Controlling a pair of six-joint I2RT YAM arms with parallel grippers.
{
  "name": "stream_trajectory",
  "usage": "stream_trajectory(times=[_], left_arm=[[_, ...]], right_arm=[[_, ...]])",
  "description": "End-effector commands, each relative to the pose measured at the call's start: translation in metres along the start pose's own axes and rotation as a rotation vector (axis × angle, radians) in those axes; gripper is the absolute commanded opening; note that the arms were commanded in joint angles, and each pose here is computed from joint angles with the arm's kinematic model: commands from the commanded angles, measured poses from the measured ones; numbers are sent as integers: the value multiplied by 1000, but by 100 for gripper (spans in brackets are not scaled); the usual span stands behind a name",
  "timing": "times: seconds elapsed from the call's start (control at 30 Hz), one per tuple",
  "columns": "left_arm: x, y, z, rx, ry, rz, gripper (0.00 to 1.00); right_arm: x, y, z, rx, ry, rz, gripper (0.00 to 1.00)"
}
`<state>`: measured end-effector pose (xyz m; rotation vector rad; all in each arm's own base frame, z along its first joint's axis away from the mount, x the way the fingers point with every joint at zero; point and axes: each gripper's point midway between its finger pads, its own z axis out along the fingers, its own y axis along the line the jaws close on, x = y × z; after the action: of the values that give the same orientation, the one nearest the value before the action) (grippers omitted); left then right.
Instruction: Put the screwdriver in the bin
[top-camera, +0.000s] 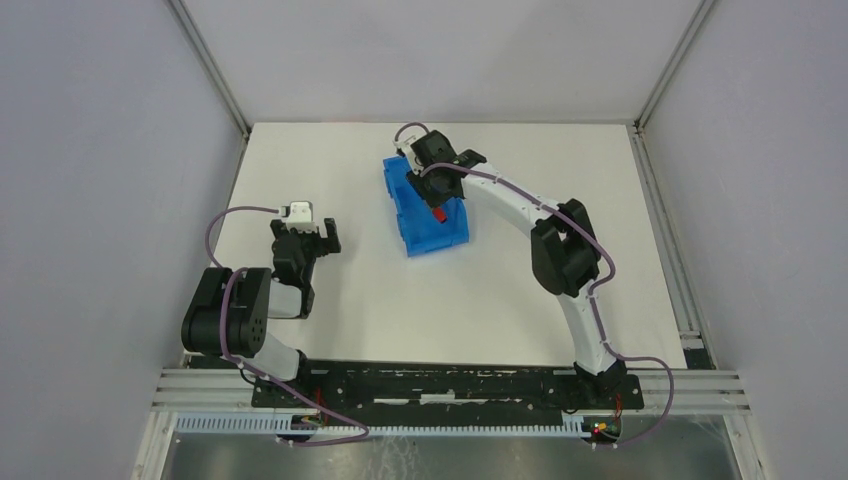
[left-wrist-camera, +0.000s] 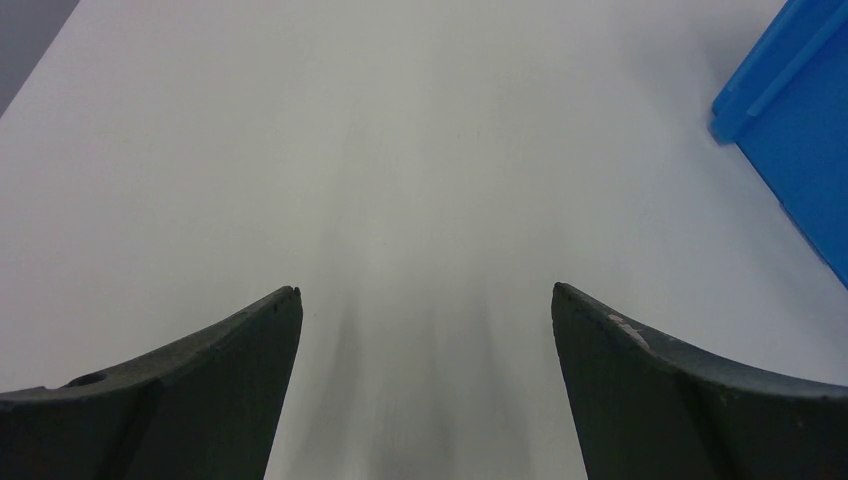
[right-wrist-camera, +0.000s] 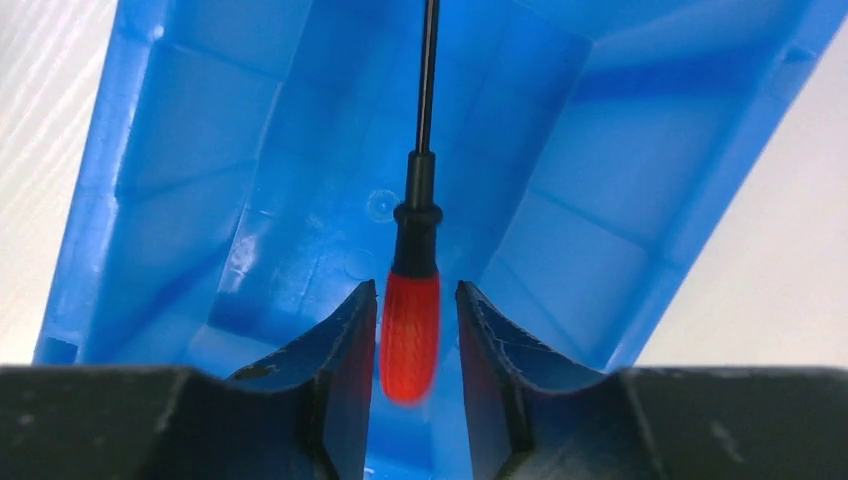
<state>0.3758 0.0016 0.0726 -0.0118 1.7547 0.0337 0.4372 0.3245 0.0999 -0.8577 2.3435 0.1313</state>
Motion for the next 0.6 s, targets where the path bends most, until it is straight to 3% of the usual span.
stream_trajectory(times=[0.0,0.23,0.27,0.3,0.43,0.57], left_arm=[[-15,-1,2,-1,-54,-34,100],[-15,-1,2,-2,-54,-34,100],[-15,-1,2,-3,-54,-35,100],[-15,-1,2,-2,-53,-34,100],[-15,-1,2,-1,-54,-34,100],[-15,-1,2,-3,-54,-34,100]], right_arm=[[-29,-1,-12,21,-84,3,46],[-104,-33,-110,125,-334,46,66],[-110,-40,-127,141,-366,47,76],[-115,-49,-147,164,-400,52,97],[-110,-94,-211,216,-513,90,98],[-66,-155,-242,276,-549,204,98]])
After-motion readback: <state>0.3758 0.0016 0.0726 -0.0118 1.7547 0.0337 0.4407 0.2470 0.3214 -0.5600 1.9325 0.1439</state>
